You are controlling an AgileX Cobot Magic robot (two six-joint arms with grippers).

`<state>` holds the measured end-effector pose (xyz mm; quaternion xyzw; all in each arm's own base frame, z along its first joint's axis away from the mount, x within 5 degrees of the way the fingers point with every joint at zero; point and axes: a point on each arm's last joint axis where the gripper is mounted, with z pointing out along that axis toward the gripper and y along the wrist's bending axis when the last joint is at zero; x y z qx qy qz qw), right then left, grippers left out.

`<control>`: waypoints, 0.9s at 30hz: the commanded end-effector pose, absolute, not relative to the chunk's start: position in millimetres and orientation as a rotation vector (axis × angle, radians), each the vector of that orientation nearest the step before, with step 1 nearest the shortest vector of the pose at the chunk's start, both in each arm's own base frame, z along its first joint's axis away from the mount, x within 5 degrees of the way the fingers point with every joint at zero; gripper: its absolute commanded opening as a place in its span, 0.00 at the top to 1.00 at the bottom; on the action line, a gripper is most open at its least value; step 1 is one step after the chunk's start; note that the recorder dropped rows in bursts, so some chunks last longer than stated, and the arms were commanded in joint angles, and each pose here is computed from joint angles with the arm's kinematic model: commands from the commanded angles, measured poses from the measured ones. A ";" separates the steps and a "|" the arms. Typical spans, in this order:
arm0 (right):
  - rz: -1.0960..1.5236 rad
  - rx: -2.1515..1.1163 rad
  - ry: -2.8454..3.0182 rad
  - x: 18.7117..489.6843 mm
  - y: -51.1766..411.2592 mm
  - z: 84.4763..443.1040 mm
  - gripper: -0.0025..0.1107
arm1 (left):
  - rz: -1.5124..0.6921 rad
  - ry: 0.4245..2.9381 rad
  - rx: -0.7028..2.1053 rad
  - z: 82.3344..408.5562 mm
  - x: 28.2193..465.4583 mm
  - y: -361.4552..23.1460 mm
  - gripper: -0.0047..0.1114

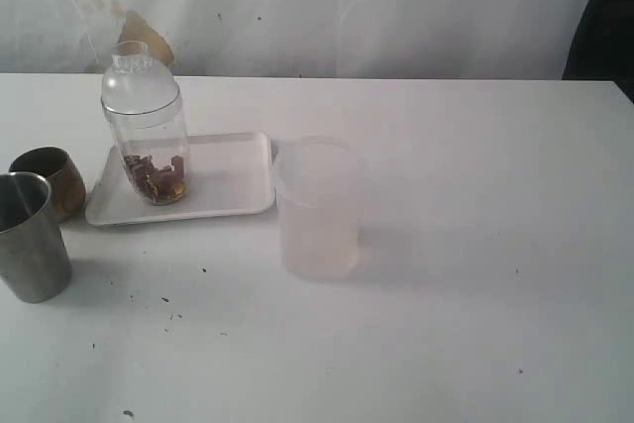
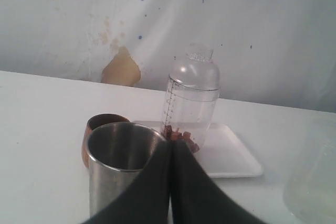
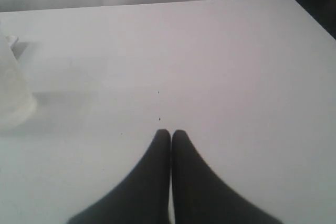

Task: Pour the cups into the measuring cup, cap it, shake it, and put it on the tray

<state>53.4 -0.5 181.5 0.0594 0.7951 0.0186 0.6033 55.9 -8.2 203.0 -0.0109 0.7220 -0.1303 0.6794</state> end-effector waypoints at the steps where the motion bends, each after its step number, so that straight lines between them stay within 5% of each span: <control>1: 0.034 0.135 1.836 53.2 -0.9 181.0 0.98 | -0.284 1.615 -0.012 201.9 55.9 -8.3 0.96; 16: 0.034 0.135 1.836 53.2 -0.9 181.0 0.98 | -0.145 1.688 0.158 194.1 55.0 -9.4 0.96; 27: 0.034 0.135 1.836 53.2 -0.9 181.0 0.98 | -0.045 1.700 -0.044 193.5 55.7 -0.4 0.96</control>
